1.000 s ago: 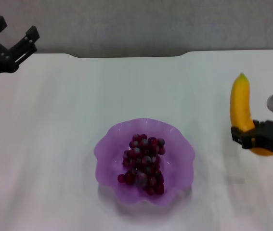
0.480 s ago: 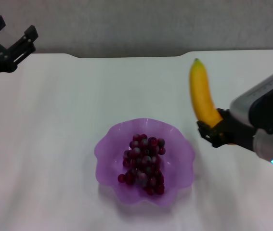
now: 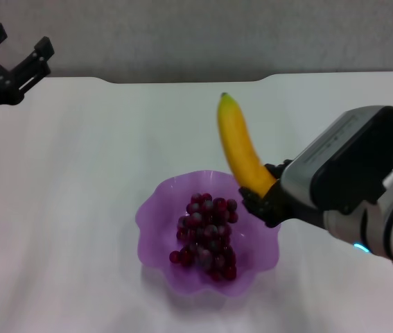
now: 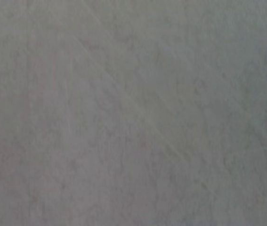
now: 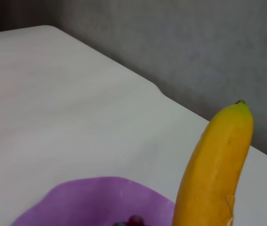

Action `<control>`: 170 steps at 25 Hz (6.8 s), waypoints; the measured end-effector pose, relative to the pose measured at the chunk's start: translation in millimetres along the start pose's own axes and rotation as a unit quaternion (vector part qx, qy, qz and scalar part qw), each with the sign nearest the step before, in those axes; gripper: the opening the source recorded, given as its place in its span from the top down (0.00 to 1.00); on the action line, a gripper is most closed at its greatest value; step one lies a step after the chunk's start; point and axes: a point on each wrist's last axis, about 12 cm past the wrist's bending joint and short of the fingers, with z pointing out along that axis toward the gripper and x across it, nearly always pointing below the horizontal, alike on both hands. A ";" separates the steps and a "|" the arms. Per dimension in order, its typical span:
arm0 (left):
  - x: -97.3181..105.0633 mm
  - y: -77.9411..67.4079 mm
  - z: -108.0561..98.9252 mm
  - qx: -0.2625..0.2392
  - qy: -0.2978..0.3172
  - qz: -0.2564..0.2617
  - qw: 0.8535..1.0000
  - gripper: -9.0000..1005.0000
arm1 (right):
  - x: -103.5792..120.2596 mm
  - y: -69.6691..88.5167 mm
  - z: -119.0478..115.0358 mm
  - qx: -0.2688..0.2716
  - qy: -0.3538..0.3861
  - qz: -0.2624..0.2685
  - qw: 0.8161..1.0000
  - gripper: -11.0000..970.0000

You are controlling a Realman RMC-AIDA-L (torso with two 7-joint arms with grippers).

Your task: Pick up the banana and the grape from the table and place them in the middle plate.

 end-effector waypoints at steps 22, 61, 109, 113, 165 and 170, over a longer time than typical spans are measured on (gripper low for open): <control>-1.1 -0.1 1.0 0.001 -0.002 0.001 1.000 0.19 | -2.5 33.4 18.6 -0.061 0.013 -0.069 0.996 0.46; -2.9 -2.7 3.8 0.006 -0.005 0.001 1.000 0.19 | 28.8 26.1 66.4 -0.085 0.043 -0.064 0.993 0.42; -1.5 -0.2 -1.3 0.001 0.000 0.003 1.000 0.19 | 0.8 53.4 39.3 -0.091 0.024 -0.094 0.991 0.09; -1.4 -0.3 -1.4 0.001 -0.001 0.003 1.000 0.19 | -1.9 52.5 33.3 -0.089 0.014 -0.089 0.992 0.09; -32.0 -37.2 -33.0 0.026 -0.004 0.043 0.999 0.19 | -20.3 1.6 -63.0 0.043 -0.116 -0.014 0.992 0.09; -28.3 -26.1 -17.9 -0.006 0.011 0.045 0.999 0.19 | -14.6 -20.9 -68.4 0.088 -0.129 0.018 0.988 0.09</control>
